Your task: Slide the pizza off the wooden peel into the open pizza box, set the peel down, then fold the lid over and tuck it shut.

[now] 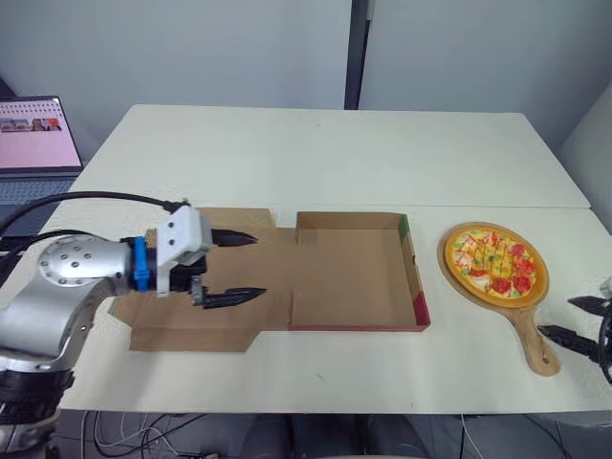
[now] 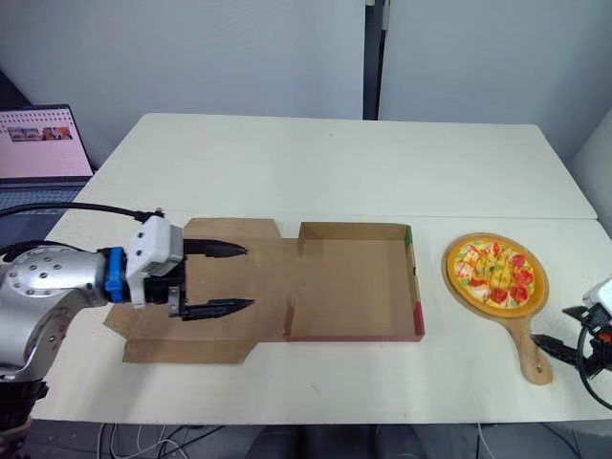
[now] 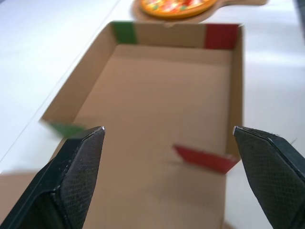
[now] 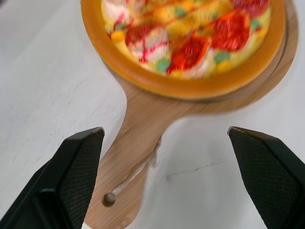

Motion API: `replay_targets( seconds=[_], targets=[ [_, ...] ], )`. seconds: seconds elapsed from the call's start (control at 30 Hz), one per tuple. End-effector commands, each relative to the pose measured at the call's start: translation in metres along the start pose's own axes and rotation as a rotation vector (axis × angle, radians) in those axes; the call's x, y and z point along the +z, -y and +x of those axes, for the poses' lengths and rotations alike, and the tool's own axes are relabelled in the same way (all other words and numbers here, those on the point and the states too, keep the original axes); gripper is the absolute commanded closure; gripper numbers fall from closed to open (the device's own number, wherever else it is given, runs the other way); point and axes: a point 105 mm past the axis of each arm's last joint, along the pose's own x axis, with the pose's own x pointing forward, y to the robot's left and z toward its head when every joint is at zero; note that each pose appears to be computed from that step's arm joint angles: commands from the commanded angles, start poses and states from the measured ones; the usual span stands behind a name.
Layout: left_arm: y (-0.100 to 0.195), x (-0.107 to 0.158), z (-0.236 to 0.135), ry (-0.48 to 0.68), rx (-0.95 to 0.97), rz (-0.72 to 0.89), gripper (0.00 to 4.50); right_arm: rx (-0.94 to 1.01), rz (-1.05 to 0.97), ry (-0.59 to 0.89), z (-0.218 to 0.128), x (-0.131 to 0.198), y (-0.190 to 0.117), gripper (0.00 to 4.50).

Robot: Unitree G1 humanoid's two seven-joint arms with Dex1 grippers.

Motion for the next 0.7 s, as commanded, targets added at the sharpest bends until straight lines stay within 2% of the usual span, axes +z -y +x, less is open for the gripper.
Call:
replay_targets(
  seconds=[0.03, 0.2, 0.53, 0.63, 0.7],
  targets=[
    [0.007, 0.02, 0.007, 0.057, -0.056, 0.039, 0.02, -0.05, 0.016, -0.013, 0.007, 0.002, 0.002, 0.0],
    [0.014, 0.026, 0.014, 0.072, -0.105, 0.061, 0.02, -0.06, 0.09, -0.032, 0.023, -0.004, -0.002, 0.0],
    [0.011, 0.04, 0.015, 0.163, -0.043, 0.088, 0.02, -0.075, 0.218, -0.069, 0.043, -0.027, -0.015, 0.0],
    [0.0, 0.048, 0.014, 0.232, 0.039, 0.109, 0.0, -0.068, 0.302, -0.047, 0.049, -0.029, -0.019, 0.62],
    [0.001, 0.047, 0.013, 0.225, 0.026, 0.11, 0.0, -0.073, 0.358, -0.03, 0.049, -0.03, -0.019, 1.3]
  ],
)
